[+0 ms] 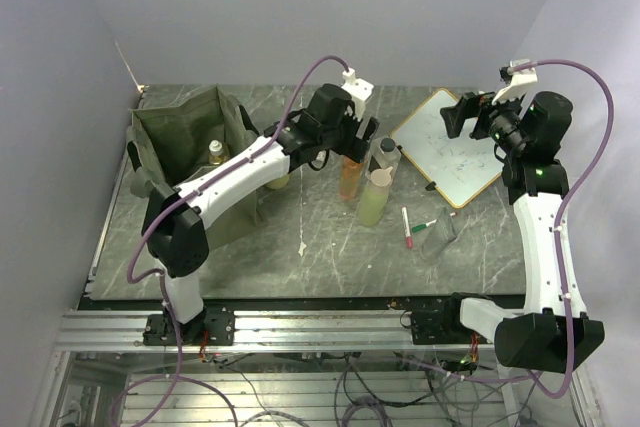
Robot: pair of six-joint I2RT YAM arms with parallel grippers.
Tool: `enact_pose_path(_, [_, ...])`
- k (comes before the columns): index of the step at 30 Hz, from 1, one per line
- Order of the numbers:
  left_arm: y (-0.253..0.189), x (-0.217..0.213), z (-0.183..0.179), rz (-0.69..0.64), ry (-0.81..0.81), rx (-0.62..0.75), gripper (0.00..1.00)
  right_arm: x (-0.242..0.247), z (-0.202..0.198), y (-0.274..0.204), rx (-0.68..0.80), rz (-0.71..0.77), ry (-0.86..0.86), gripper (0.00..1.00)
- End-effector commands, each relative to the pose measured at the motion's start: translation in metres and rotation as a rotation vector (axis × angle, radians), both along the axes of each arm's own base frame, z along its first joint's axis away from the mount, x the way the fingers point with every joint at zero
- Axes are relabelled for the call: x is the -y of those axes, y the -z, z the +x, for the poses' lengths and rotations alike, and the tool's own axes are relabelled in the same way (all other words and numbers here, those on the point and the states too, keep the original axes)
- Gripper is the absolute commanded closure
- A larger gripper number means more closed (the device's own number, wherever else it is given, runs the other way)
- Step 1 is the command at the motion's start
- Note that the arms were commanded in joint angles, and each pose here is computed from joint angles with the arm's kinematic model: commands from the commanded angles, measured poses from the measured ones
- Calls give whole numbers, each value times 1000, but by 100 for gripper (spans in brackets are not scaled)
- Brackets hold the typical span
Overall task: Place the personal care products into the canvas bag
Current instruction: Pick up the care product from the center of the board.
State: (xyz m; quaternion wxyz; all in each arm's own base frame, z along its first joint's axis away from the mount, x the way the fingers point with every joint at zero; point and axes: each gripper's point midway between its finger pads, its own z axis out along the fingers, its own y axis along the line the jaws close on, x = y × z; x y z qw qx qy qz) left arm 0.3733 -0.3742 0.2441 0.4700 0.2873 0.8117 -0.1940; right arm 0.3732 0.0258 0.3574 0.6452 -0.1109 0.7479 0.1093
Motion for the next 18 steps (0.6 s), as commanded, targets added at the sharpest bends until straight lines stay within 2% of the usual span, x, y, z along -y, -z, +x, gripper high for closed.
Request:
enact_pose_path(1, [-11, 15, 11, -70, -85, 6, 3, -3, 1, -4, 6, 19, -19, 0])
enact_pose_path(10, [13, 17, 19, -23, -151, -26, 2, 0, -8, 4, -5, 34, -7, 0])
enact_pose_path(18, [45, 31, -6, 15, -147, -96, 4, 3, -8, 1, -2, 15, -1, 0])
